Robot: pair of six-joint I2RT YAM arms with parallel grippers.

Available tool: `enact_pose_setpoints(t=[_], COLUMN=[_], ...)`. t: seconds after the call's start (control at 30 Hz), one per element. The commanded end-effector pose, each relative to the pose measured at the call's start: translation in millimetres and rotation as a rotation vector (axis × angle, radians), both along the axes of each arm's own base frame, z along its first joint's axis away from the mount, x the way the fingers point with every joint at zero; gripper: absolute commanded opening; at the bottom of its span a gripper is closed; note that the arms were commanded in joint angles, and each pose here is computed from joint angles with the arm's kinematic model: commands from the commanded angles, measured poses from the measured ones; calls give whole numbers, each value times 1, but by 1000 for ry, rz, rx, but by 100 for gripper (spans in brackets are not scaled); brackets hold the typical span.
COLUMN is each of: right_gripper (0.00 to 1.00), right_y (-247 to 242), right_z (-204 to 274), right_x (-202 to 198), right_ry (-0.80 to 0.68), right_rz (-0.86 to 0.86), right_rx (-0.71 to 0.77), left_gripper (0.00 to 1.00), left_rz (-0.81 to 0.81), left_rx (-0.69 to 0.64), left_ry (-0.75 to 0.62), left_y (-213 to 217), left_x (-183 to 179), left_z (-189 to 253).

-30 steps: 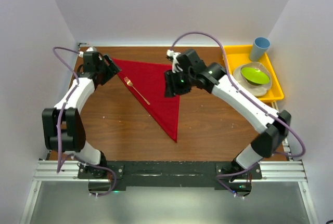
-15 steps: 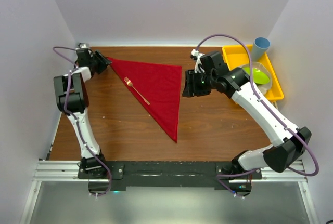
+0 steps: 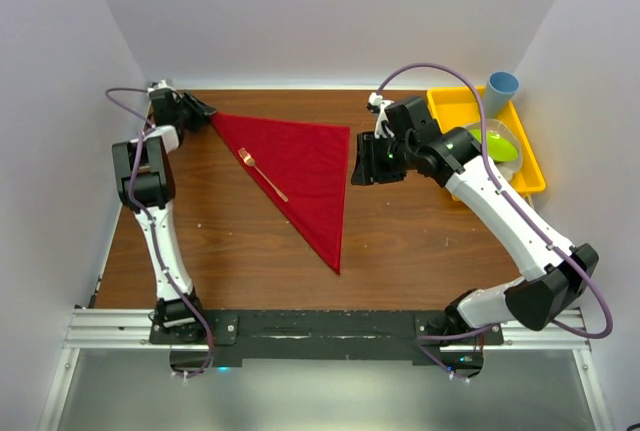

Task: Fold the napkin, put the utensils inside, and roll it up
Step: Fold the napkin

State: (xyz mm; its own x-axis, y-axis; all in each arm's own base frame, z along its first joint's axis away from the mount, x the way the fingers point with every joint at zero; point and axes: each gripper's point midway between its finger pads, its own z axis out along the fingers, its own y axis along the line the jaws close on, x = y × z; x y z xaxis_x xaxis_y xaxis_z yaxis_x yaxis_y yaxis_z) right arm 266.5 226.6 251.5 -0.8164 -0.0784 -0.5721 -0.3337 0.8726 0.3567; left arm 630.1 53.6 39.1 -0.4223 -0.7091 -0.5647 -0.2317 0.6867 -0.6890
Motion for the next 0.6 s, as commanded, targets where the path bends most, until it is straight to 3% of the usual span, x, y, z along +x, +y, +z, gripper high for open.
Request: enact_pose_setpoints(t=[0.0, 0.07, 0.2, 0.37, 0.57], right_gripper=[50, 50, 50, 50, 50], right_y=[-3, -4, -5, -6, -12], right_z=[16, 16, 17, 14, 14], right_x=[1, 0, -3, -5, -14], right_ry=[-28, -22, -25, -12, -22], right_rz=[-16, -20, -22, -19, -7], right_rx=[13, 11, 16, 11, 10], left_gripper=[43, 41, 21, 8, 6], left_rz=[7, 7, -32, -75, -140], left_rx=[23, 34, 69, 84, 80], left_ry=[-56, -69, -81, -135, -177], left_y=[8, 12, 14, 3, -29], left_x=[17, 20, 27, 21, -10], left_z=[9, 12, 16, 50, 93])
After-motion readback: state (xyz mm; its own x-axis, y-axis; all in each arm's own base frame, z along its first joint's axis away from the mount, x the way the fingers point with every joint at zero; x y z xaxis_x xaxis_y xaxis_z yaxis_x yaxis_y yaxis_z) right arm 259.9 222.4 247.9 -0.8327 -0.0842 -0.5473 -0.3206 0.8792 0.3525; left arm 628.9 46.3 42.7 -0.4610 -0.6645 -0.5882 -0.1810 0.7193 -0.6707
